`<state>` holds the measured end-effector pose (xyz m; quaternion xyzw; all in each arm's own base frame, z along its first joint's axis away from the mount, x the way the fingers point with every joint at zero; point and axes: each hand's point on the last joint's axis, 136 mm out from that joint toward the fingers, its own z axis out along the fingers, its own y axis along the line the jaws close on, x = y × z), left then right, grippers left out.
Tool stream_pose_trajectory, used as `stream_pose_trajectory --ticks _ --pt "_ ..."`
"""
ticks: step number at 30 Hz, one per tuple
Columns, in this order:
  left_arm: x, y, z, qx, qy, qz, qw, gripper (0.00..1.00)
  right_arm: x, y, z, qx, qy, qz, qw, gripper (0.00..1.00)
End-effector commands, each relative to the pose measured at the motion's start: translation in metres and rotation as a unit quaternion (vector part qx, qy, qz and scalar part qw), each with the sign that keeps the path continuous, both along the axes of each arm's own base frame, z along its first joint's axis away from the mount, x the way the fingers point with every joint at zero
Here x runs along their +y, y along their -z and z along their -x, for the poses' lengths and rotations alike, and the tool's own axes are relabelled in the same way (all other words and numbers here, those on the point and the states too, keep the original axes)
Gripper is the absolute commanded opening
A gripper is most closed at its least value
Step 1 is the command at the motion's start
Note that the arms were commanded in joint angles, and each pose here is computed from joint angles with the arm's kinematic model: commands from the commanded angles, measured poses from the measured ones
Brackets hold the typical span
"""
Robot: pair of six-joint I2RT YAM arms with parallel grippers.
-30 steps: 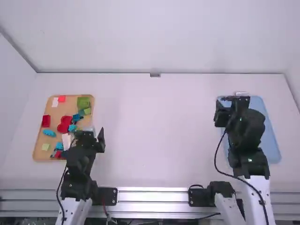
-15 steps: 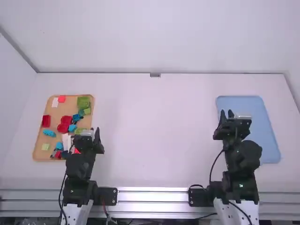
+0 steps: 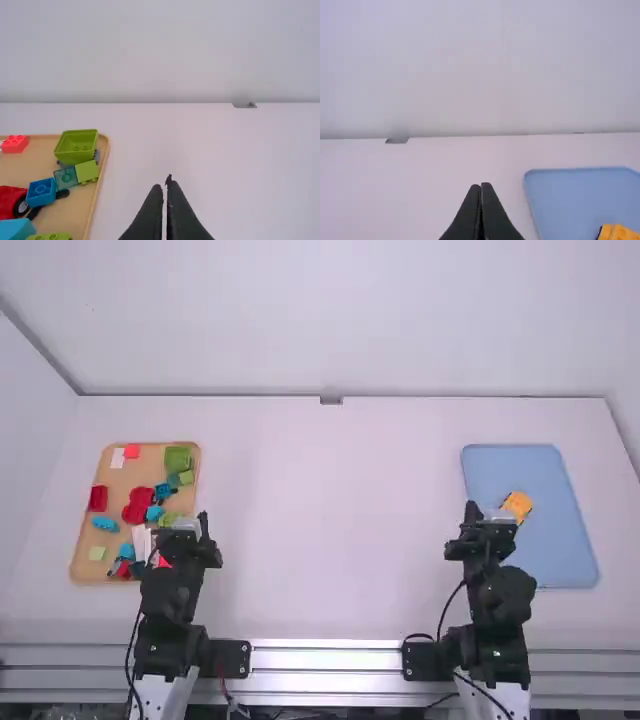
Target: Assemble lego blocks to make yellow taxi
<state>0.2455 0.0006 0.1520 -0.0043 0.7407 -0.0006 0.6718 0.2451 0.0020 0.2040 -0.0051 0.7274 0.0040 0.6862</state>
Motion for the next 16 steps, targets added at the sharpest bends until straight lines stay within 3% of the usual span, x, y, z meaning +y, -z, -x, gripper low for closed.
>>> stream_pose_trajectory --ticks 1,16 --pt "-0.001 0.004 0.000 0.004 0.003 -0.003 1.000 0.01 0.001 0.008 0.001 -0.003 -0.001 -0.001 1.000 0.00" --pt "-0.001 0.004 0.000 0.004 0.003 -0.003 1.000 0.00 0.001 0.056 0.000 0.023 -0.001 -0.001 1.000 0.00"
